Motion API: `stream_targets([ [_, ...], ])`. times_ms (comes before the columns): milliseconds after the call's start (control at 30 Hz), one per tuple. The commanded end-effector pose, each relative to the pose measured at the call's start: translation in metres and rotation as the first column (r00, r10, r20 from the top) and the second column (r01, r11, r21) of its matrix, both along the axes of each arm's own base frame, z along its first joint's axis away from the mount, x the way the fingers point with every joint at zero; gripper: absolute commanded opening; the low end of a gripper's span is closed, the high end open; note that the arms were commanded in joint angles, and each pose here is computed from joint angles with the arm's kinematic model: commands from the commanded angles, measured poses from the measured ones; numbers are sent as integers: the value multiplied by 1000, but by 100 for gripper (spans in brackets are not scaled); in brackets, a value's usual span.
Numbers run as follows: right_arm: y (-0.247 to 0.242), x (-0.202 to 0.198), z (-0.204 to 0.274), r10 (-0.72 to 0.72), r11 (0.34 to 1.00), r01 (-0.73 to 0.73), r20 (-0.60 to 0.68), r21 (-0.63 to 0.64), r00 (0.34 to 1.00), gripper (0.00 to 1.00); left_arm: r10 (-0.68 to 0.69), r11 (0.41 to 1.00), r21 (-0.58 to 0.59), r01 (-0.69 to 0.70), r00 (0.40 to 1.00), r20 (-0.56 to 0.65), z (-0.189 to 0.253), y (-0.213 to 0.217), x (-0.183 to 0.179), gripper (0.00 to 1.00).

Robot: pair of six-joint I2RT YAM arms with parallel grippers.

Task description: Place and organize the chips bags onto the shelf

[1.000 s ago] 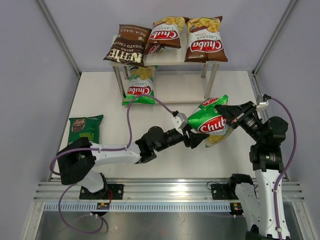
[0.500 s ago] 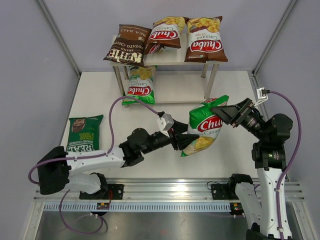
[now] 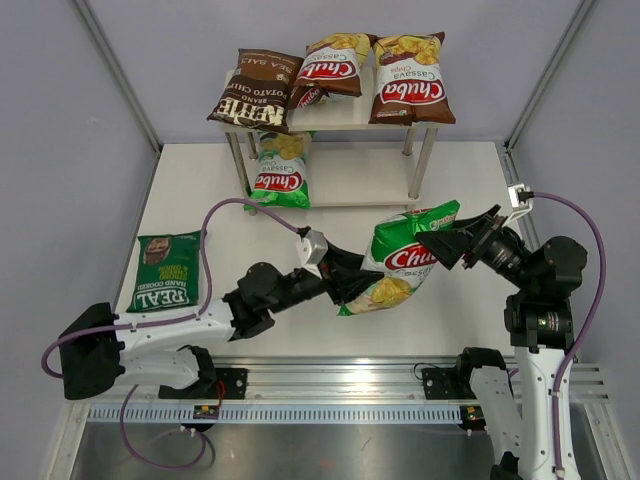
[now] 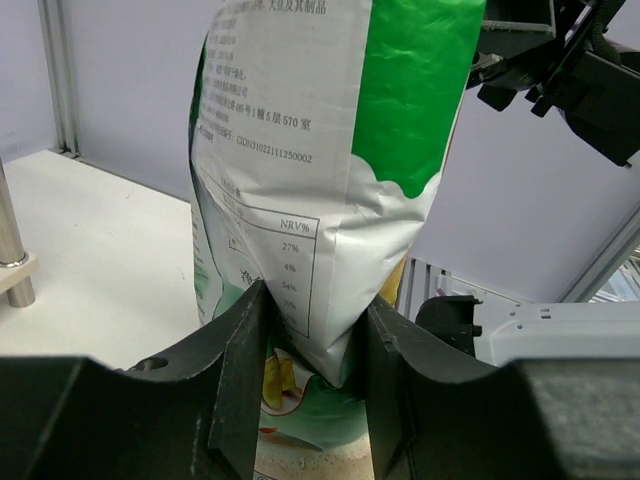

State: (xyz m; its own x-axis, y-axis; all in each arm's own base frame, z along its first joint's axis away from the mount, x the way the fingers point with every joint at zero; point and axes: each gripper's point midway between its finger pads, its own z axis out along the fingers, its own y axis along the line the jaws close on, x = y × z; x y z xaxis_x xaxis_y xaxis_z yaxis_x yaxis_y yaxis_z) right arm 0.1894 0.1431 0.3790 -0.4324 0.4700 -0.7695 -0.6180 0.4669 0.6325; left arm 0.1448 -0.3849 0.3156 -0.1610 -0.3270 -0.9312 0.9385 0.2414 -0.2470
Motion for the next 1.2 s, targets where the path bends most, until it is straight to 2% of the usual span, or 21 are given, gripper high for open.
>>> stream_targets([
  [0, -4, -2, -1, -30, 995, 38, 95, -90, 995, 99, 7, 979, -203, 3, 999, 49, 61, 25, -10, 0],
  [200, -7, 7, -10, -62, 995, 67, 75, -73, 995, 99, 15, 961, -276, -15, 1000, -2, 69, 48, -15, 0],
  [367, -5, 11, -13, -47, 998, 50, 74, -31, 996, 99, 18, 957, -288, -25, 1000, -25, 65, 54, -15, 0],
  [567, -10, 21, -25, -91, 995, 93, 51, -35, 995, 99, 52, 942, -328, -74, 996, -77, 63, 65, -9, 0],
  [667, -13, 30, -36, -115, 993, 115, 1, -13, 993, 99, 44, 937, -342, -71, 995, -86, 61, 67, -10, 0],
  [767, -17, 38, -53, -144, 988, 142, -42, -55, 989, 100, 62, 918, -381, -104, 991, -123, 65, 78, -6, 0],
  [1000, -11, 30, -42, -97, 995, 97, 30, -15, 995, 99, 86, 894, -418, -158, 979, -187, 68, 96, -1, 0],
  [1133, 2, 13, -34, 25, 999, -27, 43, 39, 999, 100, 62, 879, -445, -173, 966, -252, 68, 103, 1, 0],
  [1167, 5, 10, -28, 48, 998, -53, 94, 46, 994, 99, 58, 876, -448, -176, 962, -266, 68, 104, 1, 0],
])
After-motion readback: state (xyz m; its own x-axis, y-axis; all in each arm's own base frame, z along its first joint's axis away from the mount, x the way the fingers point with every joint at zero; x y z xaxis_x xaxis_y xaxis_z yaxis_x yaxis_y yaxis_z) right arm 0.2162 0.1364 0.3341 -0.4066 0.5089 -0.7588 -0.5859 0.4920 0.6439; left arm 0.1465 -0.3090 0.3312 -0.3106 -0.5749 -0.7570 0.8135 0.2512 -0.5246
